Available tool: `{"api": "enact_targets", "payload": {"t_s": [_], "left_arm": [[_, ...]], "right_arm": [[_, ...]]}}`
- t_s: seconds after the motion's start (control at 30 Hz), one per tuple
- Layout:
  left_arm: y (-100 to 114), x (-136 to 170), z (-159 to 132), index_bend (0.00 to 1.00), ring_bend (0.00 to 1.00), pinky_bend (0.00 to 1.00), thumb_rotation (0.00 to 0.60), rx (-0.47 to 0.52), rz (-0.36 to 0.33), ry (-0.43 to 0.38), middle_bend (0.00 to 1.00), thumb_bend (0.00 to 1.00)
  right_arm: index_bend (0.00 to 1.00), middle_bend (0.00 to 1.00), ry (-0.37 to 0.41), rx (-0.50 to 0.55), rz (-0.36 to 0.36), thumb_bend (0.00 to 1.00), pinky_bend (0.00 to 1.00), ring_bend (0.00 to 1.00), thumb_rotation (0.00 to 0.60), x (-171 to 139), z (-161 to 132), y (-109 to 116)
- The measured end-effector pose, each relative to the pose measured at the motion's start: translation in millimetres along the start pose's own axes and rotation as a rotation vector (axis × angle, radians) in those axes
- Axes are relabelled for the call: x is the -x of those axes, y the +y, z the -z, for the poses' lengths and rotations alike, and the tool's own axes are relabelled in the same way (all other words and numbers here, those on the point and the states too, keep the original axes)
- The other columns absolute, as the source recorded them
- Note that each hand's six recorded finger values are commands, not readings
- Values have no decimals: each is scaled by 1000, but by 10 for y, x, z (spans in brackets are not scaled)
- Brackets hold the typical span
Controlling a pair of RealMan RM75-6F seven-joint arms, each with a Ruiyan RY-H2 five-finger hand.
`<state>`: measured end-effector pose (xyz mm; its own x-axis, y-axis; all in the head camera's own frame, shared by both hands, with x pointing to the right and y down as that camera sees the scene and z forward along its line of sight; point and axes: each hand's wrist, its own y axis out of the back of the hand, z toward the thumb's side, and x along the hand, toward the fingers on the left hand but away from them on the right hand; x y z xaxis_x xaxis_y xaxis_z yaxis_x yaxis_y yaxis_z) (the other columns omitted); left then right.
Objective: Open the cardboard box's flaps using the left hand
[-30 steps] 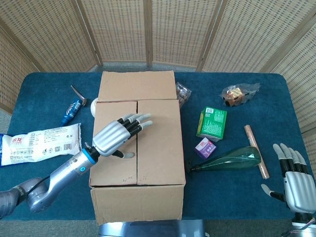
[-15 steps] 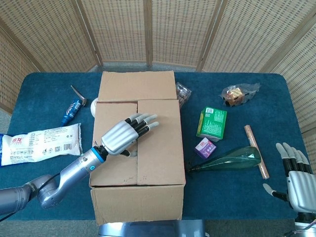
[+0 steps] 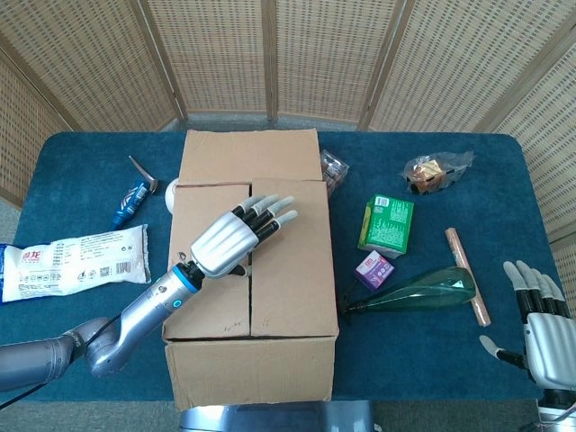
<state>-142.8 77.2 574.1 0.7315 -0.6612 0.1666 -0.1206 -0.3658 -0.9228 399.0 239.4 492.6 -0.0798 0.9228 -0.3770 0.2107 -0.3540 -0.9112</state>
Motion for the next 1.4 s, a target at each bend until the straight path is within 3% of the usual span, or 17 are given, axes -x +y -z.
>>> {"api": "enact_targets", "payload": {"t_s": [0.33,0.6,0.73,0.97,1.23,1.4], "left_arm": [[365,-166,-94,0,0,146,600,40,-138,-6,0,0],[585,-684,-372,0,0,144,600,85,-235,-18,0,0],[551,-930,-513,0,0,146,600,114,-240,-4,0,0],[308,-1225,-764,0,0,148,600,135,-206,28,0,0],[335,-1127,-666,0,0,145,600,94,-200,27,0,0],[307,-972,-540,0,0,119,600,76,-135,23,0,0]], "right_arm": [[0,0,1,8,3,0,0,0,600,-15,-1,22],[0,0,-5,7,-2,0,0,0,600,-1,8,14],[0,0,-15,7,-6,0,0,0,600,20,34,7],[0,0,-21,19,2,0,0,0,600,35,57,49],[0,0,-17,22,-2,0,0,0,600,25,49,54],[0,0,-9,18,-2,0,0,0,600,26,21,49]]}}
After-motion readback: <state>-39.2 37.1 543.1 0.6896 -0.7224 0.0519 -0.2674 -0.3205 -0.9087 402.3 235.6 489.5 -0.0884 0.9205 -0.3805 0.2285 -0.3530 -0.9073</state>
